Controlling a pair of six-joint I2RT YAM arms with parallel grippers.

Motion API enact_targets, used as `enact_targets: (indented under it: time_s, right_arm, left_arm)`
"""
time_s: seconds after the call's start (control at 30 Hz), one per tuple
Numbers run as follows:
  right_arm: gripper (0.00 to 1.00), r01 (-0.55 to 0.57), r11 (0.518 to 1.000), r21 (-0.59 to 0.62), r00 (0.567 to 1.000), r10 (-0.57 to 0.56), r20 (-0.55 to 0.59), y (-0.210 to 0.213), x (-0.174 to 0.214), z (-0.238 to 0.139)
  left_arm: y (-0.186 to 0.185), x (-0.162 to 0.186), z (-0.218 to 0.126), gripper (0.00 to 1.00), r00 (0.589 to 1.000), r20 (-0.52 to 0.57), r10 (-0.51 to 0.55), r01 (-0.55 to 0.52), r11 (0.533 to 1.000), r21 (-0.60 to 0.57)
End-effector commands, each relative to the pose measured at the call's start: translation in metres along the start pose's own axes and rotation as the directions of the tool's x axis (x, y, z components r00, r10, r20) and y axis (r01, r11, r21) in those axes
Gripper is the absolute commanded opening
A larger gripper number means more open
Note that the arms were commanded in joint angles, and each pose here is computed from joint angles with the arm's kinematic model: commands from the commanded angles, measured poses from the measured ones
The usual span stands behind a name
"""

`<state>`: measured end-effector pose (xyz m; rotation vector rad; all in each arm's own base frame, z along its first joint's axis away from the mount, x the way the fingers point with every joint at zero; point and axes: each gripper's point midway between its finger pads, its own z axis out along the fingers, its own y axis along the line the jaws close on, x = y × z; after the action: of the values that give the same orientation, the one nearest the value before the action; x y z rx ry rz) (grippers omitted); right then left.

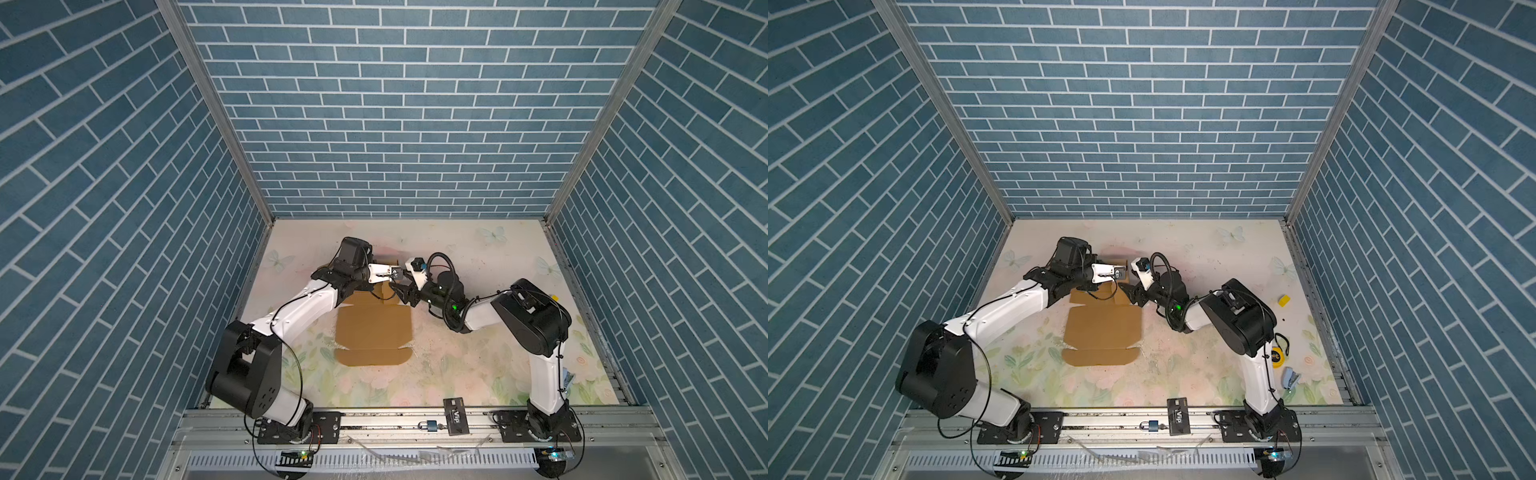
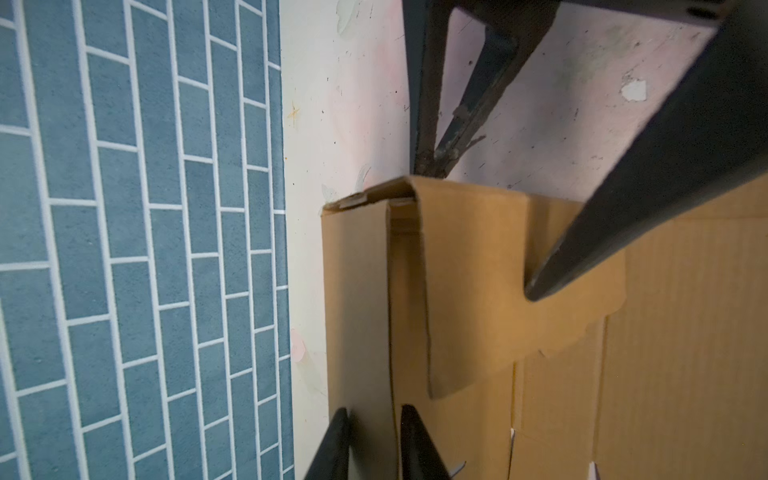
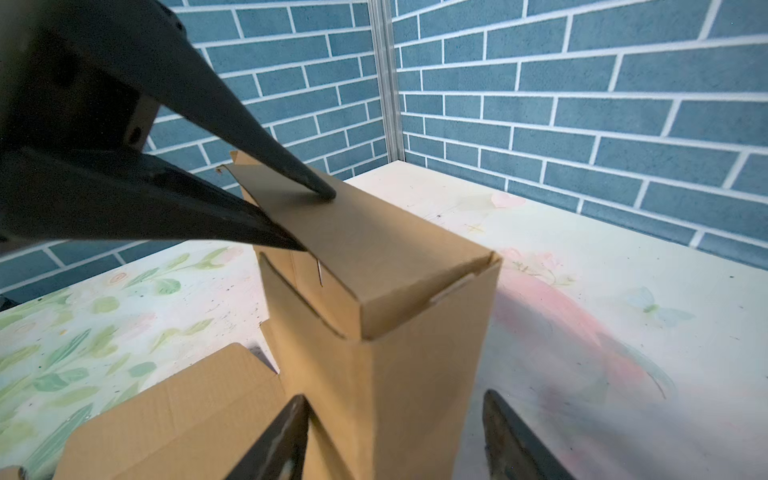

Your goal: Fold the paper box

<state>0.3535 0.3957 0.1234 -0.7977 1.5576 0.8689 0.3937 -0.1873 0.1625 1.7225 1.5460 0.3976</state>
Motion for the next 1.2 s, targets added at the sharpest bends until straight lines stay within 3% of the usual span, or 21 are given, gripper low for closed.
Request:
enact_targets:
  time_s: [0.0,0.27,0.67,0.7,1.17]
  right_arm:
    - [0.62,0.003,0.997,0.077,0.998,-0.008,0.063,-0.011,-0.007,0.004]
    - [0.51,-0.015,0.993,0.115,0.997,0.005,0.081,-0.014,-0.003,0.013]
    - [0.54,-0.058,0.992,0.110,0.997,0.051,0.063,-0.014,0.016,0.024]
    - [0.54,-0.068,0.991,0.114,0.997,0.064,0.043,-0.015,0.030,0.025]
    - [0.43,-0.091,0.984,0.150,0.995,0.083,0.060,-0.020,0.040,0.030]
  left_arm:
    - [-0.028,0.003,0.009,0.23,1.000,-0.022,-0.014,0.016,0.994,0.106]
    - [-0.029,0.000,0.012,0.23,0.999,-0.020,-0.030,0.032,0.993,0.112]
    - [-0.026,-0.003,0.011,0.23,0.999,-0.017,-0.052,0.053,0.992,0.113]
    - [-0.028,-0.003,0.012,0.23,0.999,-0.017,-0.046,0.048,0.992,0.115]
    - [-0.029,-0.009,0.011,0.23,0.998,-0.005,-0.069,0.069,0.989,0.130]
